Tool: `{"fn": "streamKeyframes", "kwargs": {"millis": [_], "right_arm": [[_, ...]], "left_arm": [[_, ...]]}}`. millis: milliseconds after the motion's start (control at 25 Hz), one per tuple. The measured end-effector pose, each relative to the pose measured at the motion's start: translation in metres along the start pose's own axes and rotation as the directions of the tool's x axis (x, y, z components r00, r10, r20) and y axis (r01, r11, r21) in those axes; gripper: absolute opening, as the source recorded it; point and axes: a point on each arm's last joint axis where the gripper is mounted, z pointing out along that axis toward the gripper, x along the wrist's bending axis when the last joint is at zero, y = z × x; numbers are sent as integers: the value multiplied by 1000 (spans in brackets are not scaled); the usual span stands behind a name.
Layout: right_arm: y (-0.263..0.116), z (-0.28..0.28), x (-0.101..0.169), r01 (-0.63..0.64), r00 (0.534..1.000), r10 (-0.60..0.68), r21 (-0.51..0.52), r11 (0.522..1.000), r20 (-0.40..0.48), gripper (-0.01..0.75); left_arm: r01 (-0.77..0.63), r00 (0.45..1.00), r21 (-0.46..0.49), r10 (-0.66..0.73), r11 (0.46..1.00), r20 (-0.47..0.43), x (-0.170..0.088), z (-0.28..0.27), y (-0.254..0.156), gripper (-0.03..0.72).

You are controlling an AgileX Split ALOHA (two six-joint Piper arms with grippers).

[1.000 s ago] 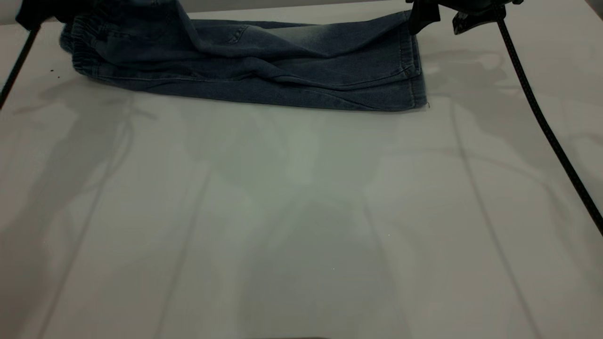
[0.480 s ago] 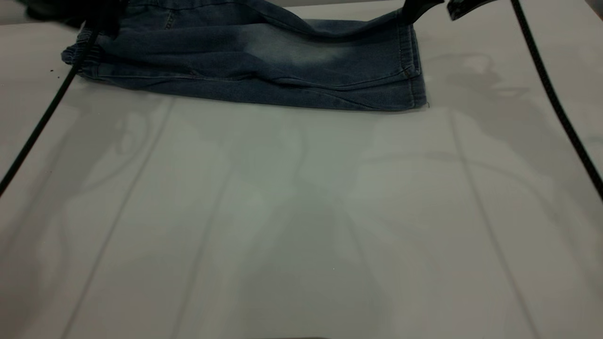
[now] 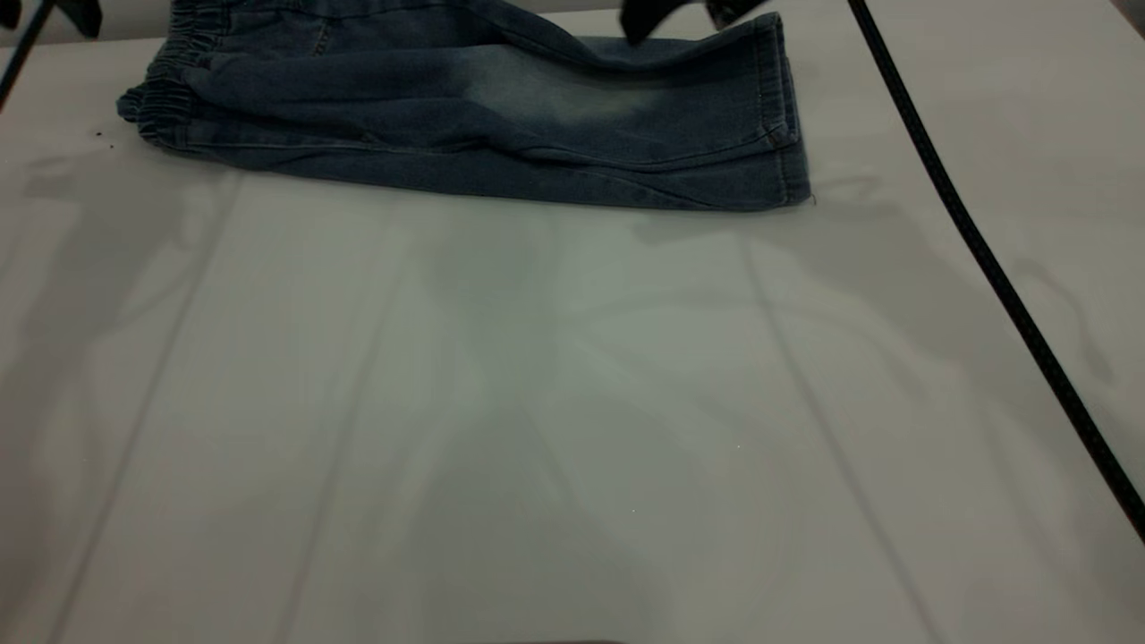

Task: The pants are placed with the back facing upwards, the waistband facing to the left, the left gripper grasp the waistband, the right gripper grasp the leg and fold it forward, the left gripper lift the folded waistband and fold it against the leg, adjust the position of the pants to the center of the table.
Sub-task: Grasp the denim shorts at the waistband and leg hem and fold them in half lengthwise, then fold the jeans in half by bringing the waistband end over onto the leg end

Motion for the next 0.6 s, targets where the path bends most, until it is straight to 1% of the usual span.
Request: {"fn": "streamKeyframes", "kwargs": {"millis": [40,160,240,360,520,600], "right_arm": [[2,-1,4,4,1000,-4,-3,1000,-9,497],[7,-2,13,8,999,-9,-4,1000,-33,497],[6,-1,17,10,999,-10,-2,1000,-42,497],[6,-1,19,8,999,-7,3,1000,-49,497],[6,0,23,12,998,-12,3,1000,-55,497],[6,0,26,15,998,-15,-6,1000,-56,497]], "left_arm": [[21,1000,-1,-21,1000,7,-1,1,6,430],[31,999,56,-33,998,32,-3,9,16,430],[-21,998,116,14,993,61,-7,18,17,430],[-88,991,175,68,981,117,-12,32,20,430],[-156,982,177,133,972,134,-10,48,27,430],[-160,982,154,141,975,127,-8,52,34,430]]}}
